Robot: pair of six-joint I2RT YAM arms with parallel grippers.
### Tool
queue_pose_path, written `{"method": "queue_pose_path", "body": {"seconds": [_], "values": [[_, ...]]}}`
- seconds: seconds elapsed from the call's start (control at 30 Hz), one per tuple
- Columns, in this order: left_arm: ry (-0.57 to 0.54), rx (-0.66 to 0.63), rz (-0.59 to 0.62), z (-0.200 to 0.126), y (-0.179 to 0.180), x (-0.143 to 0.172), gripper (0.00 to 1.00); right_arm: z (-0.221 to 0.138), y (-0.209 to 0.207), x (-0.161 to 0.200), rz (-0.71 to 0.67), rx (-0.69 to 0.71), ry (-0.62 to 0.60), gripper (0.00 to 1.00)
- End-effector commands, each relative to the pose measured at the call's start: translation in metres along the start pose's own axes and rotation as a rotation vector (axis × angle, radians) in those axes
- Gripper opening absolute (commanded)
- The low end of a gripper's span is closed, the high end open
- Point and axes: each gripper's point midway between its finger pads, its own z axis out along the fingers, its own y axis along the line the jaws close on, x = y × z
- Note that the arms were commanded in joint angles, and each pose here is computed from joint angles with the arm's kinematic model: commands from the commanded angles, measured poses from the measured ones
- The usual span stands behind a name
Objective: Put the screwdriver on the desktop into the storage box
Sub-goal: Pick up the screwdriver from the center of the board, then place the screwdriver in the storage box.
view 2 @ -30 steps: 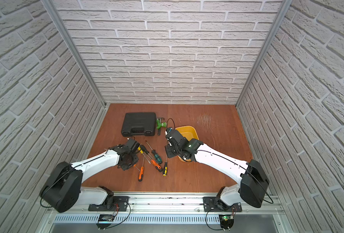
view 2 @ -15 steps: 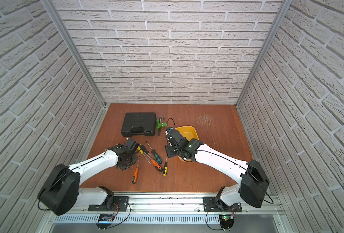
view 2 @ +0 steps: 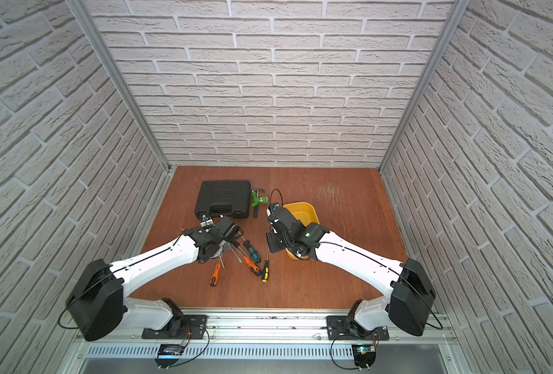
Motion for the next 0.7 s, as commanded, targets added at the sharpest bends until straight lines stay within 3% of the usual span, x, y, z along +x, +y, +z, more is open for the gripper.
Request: {"method": "queue_pose_path", "body": {"seconds": [0.0,0.33,0.67], "values": [[-0.105,-0.017,0.037,-0.006,-0.003,-0.024,0.0,-0.009,0.003,-0.006,0.002,-0.011,-0.045,0.17],[-0.196,0.098,0.028,-0.033,-0.028,-0.062,0.0,-0.027,-0.01,-0.013,0.025,0.032,-0.115,0.16],[-0.107,0.407,-0.063,-0.045,-0.065,-0.066,0.0,-0.043,-0.028,-0.02,0.066,0.089,-0.192,0.16]]}}
